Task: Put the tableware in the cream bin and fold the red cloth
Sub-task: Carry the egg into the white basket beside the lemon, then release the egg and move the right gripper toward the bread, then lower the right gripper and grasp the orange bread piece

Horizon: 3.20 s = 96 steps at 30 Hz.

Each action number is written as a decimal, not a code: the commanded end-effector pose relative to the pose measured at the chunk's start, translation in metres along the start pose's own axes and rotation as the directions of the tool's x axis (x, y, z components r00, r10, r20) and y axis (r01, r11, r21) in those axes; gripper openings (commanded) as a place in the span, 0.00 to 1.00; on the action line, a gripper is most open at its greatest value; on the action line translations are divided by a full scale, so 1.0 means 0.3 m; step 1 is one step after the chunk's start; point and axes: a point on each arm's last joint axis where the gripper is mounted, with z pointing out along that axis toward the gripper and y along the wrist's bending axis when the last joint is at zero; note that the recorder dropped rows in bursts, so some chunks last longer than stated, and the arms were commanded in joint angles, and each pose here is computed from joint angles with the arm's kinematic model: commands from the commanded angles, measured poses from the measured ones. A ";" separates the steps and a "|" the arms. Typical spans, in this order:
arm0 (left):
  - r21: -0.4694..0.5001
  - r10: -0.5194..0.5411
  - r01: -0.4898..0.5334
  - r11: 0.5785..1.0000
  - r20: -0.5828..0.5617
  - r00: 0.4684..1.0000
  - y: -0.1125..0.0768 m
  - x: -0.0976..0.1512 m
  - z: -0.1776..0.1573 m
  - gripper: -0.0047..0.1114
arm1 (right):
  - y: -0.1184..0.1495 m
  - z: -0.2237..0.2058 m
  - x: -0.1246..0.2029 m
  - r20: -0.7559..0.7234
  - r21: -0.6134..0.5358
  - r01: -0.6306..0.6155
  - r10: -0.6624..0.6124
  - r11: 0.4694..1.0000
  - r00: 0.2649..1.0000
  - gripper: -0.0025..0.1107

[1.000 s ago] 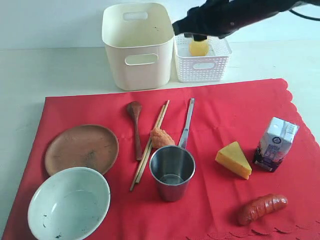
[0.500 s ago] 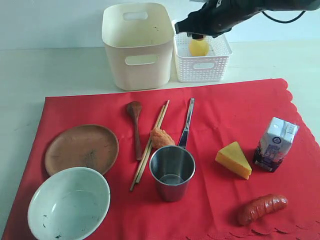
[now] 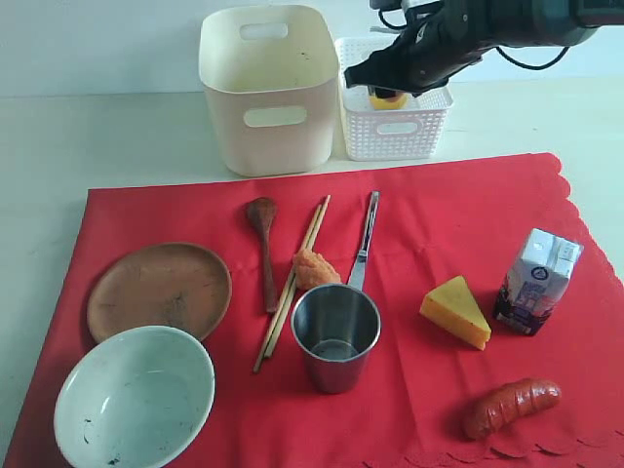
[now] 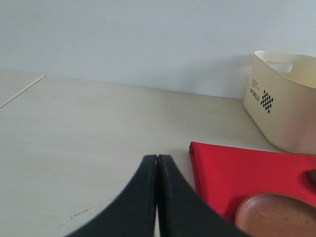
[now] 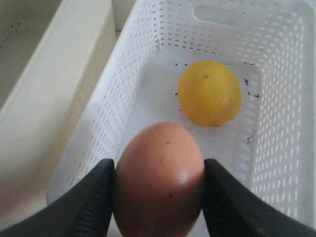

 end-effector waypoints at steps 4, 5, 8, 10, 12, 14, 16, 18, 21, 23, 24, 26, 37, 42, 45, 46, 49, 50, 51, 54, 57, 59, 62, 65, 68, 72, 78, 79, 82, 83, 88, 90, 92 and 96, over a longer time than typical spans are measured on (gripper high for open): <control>0.003 -0.006 0.006 1.000 0.021 1.000 -0.001 -0.008 -0.002 0.05 | -0.005 -0.005 -0.015 0.023 0.008 0.016 -0.016 1.000 1.000 0.29; 0.003 -0.006 0.006 1.000 0.021 1.000 -0.001 -0.008 -0.002 0.05 | -0.005 -0.005 -0.015 0.023 0.008 0.016 -0.016 1.000 1.000 0.33; 0.003 -0.006 0.006 1.000 0.021 1.000 -0.001 -0.008 -0.002 0.05 | -0.005 -0.005 -0.015 0.023 0.008 0.016 -0.016 1.000 1.000 0.43; 0.003 -0.006 0.006 1.000 0.021 1.000 -0.001 -0.008 -0.002 0.05 | -0.005 -0.005 -0.015 0.023 0.008 0.016 -0.016 1.000 1.000 0.49; 0.003 -0.006 0.006 1.000 0.021 1.000 -0.001 -0.008 -0.002 0.05 | -0.005 -0.005 -0.015 0.023 0.007 0.007 -0.008 1.000 1.000 0.54; 0.003 -0.006 0.006 1.000 0.021 1.000 -0.001 -0.008 -0.002 0.05 | -0.005 -0.005 -0.015 0.021 0.007 -0.001 0.000 1.000 1.000 0.61; 0.003 -0.006 0.006 1.000 0.021 1.000 -0.001 -0.008 -0.002 0.05 | -0.005 -0.005 -0.014 0.018 0.007 -0.001 0.000 1.000 1.000 0.67; 0.003 -0.006 0.006 1.000 0.021 1.000 -0.001 -0.008 -0.002 0.05 | -0.005 -0.005 -0.008 0.000 0.008 -0.001 0.001 1.000 1.000 0.69; 0.003 -0.006 0.006 1.000 0.021 1.000 -0.001 -0.008 -0.002 0.05 | -0.006 -0.017 -0.007 -0.028 0.010 0.001 -0.001 1.000 1.000 0.69; 0.003 -0.006 0.006 1.000 0.021 1.000 -0.001 -0.008 -0.002 0.05 | -0.006 -0.032 -0.013 -0.034 0.012 0.005 -0.004 1.000 0.999 0.69; 0.003 -0.006 0.006 1.000 0.021 1.000 -0.001 -0.008 -0.002 0.05 | -0.007 -0.048 -0.023 -0.027 0.015 0.011 -0.011 1.000 1.000 0.69; 0.003 -0.006 0.006 1.000 0.021 1.000 -0.001 -0.008 -0.002 0.05 | -0.009 -0.079 -0.040 -0.025 0.022 0.026 -0.026 0.999 0.999 0.69; 0.003 -0.006 0.006 1.000 0.021 1.000 -0.001 -0.008 -0.002 0.05 | -0.010 -0.426 -0.183 0.042 0.040 0.033 -0.035 0.999 0.998 0.62; 0.003 -0.006 0.006 1.000 0.021 1.000 -0.001 -0.008 -0.002 0.05 | 0.011 -0.510 -0.170 -0.050 -0.026 -0.025 0.024 0.999 0.998 0.31; 0.003 -0.006 0.006 1.000 0.021 1.000 -0.001 -0.008 -0.002 0.05 | 0.027 -0.536 -0.156 -0.064 -0.081 -0.032 0.027 0.996 0.998 0.19; 0.003 -0.006 0.006 1.000 0.021 1.000 -0.001 -0.008 -0.002 0.05 | 0.033 -0.544 -0.149 -0.067 -0.101 -0.029 0.022 0.994 0.998 0.16; 0.003 -0.006 0.006 1.000 0.021 1.000 -0.001 -0.008 -0.002 0.05 | 0.059 -0.562 -0.120 -0.081 -0.144 -0.008 -0.004 0.989 0.997 0.09; 0.003 -0.006 0.006 1.000 0.021 1.000 -0.001 -0.008 -0.002 0.05 | 0.074 -0.565 -0.106 -0.091 -0.155 0.011 -0.025 0.988 0.996 0.07; 0.003 -0.006 0.006 1.000 0.021 1.000 -0.001 -0.008 -0.002 0.05 | 0.089 -0.569 -0.096 -0.094 -0.165 0.031 -0.047 0.986 0.994 0.05; 0.003 -0.006 0.006 1.000 0.021 1.000 -0.001 -0.008 -0.002 0.05 | 0.153 -0.569 -0.052 -0.128 -0.199 0.060 -0.087 0.978 0.988 0.02; 0.003 -0.006 0.006 1.000 0.021 1.000 -0.001 -0.008 -0.002 0.05 | 0.232 -0.562 -0.016 -0.151 -0.242 0.106 -0.145 0.965 0.978 0.02; 0.003 -0.006 0.006 1.000 0.021 1.000 -0.001 -0.008 -0.002 0.05 | 0.287 -0.551 0.011 -0.160 -0.274 0.160 -0.209 0.948 0.965 0.02; 0.003 -0.006 0.006 1.000 0.021 1.000 -0.001 -0.008 -0.002 0.05 | 0.355 -0.535 0.049 -0.178 -0.312 0.208 -0.272 0.927 0.946 0.02; 0.003 -0.006 0.006 1.000 0.021 1.000 -0.001 -0.008 -0.002 0.05 | 0.400 -0.504 0.092 -0.211 -0.327 0.249 -0.327 0.912 0.921 0.02; 0.003 -0.006 0.006 1.000 0.021 1.000 -0.001 -0.008 -0.002 0.05 | 0.434 -0.468 0.132 -0.260 -0.322 0.284 -0.372 0.903 0.891 0.06; 0.003 -0.006 0.006 1.000 0.021 1.000 -0.001 -0.008 -0.002 0.05 | 0.474 -0.422 0.182 -0.321 -0.311 0.299 -0.396 0.902 0.861 0.17; 0.003 -0.006 0.006 1.000 0.021 1.000 -0.001 -0.008 -0.002 0.05 | 0.529 -0.366 0.245 -0.369 -0.337 0.323 -0.440 0.884 0.819 0.38; 0.003 -0.006 0.006 1.000 0.021 1.000 -0.001 -0.008 -0.002 0.05 | 0.529 -0.359 0.250 -0.375 -0.338 0.320 -0.439 0.885 0.817 0.41; 0.003 -0.006 0.006 1.000 0.021 1.000 -0.001 -0.008 -0.002 0.05 | 0.530 -0.337 0.266 -0.394 -0.337 0.323 -0.444 0.884 0.805 0.47; 0.003 -0.006 0.006 1.000 0.021 1.000 -0.001 -0.008 -0.002 0.05 | 0.530 -0.328 0.272 -0.400 -0.337 0.325 -0.446 0.884 0.801 0.48; 0.003 -0.006 0.006 1.000 0.021 1.000 -0.001 -0.008 -0.002 0.05 | 0.532 -0.286 0.305 -0.434 -0.339 0.318 -0.447 0.885 0.782 0.50; 0.003 -0.006 0.006 1.000 0.021 1.000 -0.001 -0.008 -0.002 0.05 | 0.533 -0.267 0.320 -0.449 -0.339 0.317 -0.449 0.886 0.773 0.50; 0.003 -0.006 0.006 1.000 0.021 1.000 -0.001 -0.008 -0.002 0.05 | 0.532 -0.241 0.340 -0.466 -0.337 0.322 -0.455 0.884 0.759 0.50; 0.003 -0.006 0.006 1.000 0.021 1.000 -0.001 -0.008 -0.002 0.05 | 0.524 -0.189 0.381 -0.511 -0.301 0.322 -0.437 0.897 0.740 0.50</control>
